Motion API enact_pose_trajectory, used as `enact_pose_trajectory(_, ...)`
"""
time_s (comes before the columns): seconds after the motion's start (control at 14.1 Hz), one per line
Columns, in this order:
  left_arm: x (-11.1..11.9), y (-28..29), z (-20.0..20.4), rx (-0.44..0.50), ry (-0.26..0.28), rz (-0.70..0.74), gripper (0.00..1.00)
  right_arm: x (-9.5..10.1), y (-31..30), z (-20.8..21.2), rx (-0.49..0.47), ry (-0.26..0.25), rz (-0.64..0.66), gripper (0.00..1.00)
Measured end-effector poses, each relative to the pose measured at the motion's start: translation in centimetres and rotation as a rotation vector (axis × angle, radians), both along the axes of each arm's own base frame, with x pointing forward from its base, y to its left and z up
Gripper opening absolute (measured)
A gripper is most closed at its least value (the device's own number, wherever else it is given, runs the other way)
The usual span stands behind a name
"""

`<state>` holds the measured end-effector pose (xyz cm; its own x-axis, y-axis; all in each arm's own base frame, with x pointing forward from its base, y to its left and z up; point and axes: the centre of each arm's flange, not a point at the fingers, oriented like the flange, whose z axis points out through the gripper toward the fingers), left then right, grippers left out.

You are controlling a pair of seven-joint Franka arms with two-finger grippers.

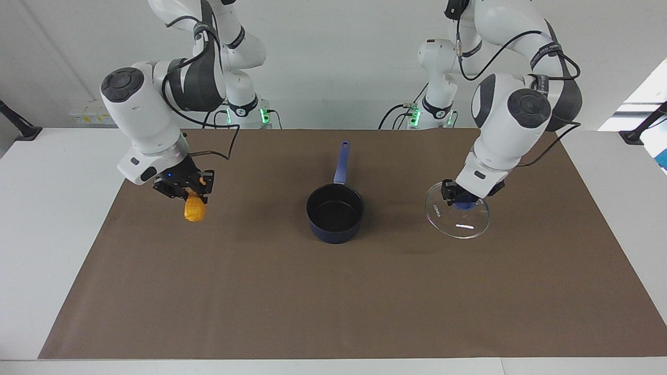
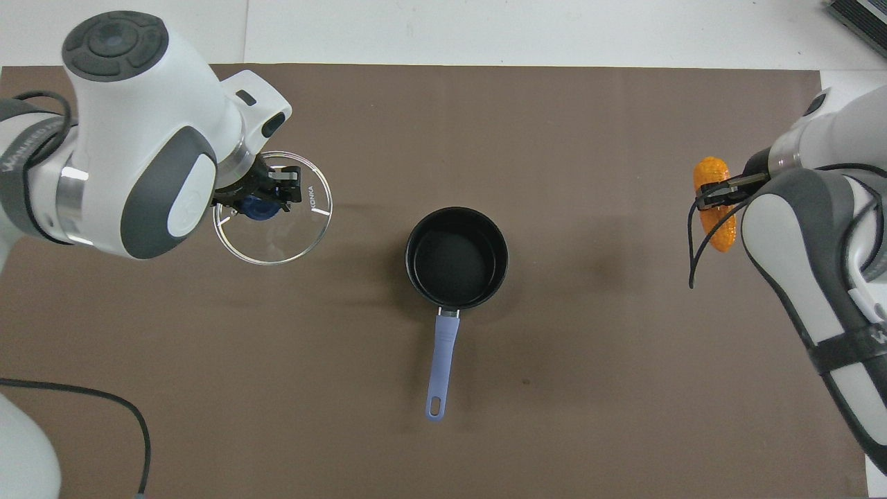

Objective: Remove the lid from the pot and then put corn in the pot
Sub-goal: 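Set the lid down with the left gripper while the right gripper carries corn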

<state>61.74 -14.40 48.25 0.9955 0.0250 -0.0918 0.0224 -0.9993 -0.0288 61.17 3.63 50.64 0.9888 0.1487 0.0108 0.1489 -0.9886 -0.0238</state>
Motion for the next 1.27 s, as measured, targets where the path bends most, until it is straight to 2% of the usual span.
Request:
enact_pose_trajectory(0.21,-2.1,2.5,-2.2,-0.014,-0.038,0.017,0.6,-1.0,6.1,0.9,0.0,0.004,0.03,0.36)
enact_pose_trajectory(0.5,-6.9,8.9,-5.7,-0.031,-0.049,-0.02,0.6,-2.6,13.5,1.6,0.002,0.007,0.047,0.36)
enact_pose_trajectory(0.85,-11.7,15.3,-11.7,-0.04,-0.055,-0.024,0.6,-2.6,21.0,1.1,0.043,-0.009,0.054,0.36)
enact_pose_trajectory(0.99,-12.8,16.2,-13.5,-0.03,-0.051,-0.039,0.6,-1.8,22.7,0.1,0.071,-0.031,0.072,0.36)
enact_pose_trajectory(1.2,-13.7,17.1,-15.1,0.01,-0.054,-0.072,0.61,-1.0,23.9,-1.8,0.102,-0.043,0.166,0.36)
enact_pose_trajectory(1.27,-13.8,17.2,-15.2,0.011,-0.056,-0.077,0.69,-0.9,24.9,-2.6,0.111,-0.052,0.216,0.36)
